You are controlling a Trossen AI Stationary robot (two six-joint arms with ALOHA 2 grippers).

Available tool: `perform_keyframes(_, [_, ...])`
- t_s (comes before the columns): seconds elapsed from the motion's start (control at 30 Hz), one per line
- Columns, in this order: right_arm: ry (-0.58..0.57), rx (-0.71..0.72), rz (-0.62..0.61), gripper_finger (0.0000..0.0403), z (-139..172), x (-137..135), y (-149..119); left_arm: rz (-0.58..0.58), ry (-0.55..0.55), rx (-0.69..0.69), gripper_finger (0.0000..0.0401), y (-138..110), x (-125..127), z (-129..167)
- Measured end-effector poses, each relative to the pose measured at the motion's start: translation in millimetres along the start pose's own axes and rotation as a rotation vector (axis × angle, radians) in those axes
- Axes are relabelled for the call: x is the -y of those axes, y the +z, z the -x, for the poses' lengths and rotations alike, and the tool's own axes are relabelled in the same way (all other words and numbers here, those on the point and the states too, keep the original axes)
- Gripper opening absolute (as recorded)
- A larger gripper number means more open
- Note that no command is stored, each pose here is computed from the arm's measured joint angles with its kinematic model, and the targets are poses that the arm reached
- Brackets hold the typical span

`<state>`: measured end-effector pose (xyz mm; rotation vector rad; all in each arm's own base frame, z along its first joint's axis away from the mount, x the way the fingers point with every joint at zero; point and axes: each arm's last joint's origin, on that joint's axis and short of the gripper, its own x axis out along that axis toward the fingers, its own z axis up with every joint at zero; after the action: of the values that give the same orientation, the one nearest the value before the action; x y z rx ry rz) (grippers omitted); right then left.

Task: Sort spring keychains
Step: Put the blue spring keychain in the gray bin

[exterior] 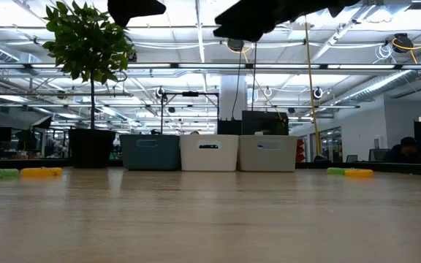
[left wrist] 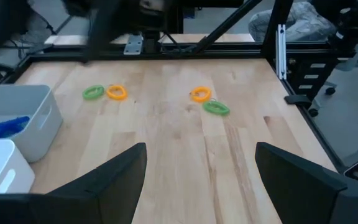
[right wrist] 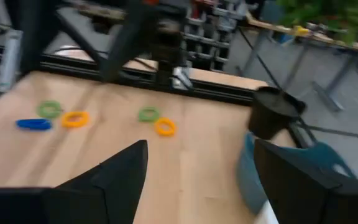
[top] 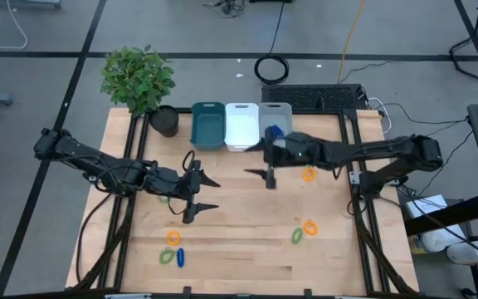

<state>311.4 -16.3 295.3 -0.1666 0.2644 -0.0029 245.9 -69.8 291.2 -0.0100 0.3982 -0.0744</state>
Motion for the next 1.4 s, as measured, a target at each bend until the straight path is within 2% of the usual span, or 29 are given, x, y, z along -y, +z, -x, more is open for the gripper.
perform_keyframes(0.17, [0.050, 0.064, -0.017, 0.0279, -3, -21, 3, -0.006, 0.001, -0.004, 0.0310, 0, 0, 0])
perform_keyframes(0.37, [0.034, 0.097, -0.045, 0.0279, -1, -40, 9, -0.073, 0.002, -0.023, 0.0310, -2, 1, 0])
perform_keyframes(0.53, [0.030, 0.105, -0.050, 0.0279, 0, -45, 11, -0.319, -0.034, -0.093, 0.0310, -11, 14, 4])
perform_keyframes(0.67, [0.032, 0.104, -0.065, 0.0279, 0, -45, 11, -0.445, -0.050, -0.165, 0.0310, -21, 24, 8])
perform_keyframes(0.9, [0.032, 0.093, -0.060, 0.0279, 0, -44, 10, -0.606, -0.170, -0.285, 0.0310, -40, 51, 21])
perform_keyframes(1.07, [0.033, 0.092, -0.061, 0.0279, 0, -44, 10, -0.625, -0.264, -0.379, 0.0310, -55, 67, 26])
perform_keyframes(1.23, [0.037, 0.083, -0.121, 0.0279, -1, -44, 9, -0.658, -0.376, -0.483, 0.0310, -71, 84, 21])
perform_keyframes(1.4, [0.039, 0.080, -0.142, 0.0279, -1, -45, 9, -0.767, -0.436, -0.628, 0.0310, -74, 103, 11])
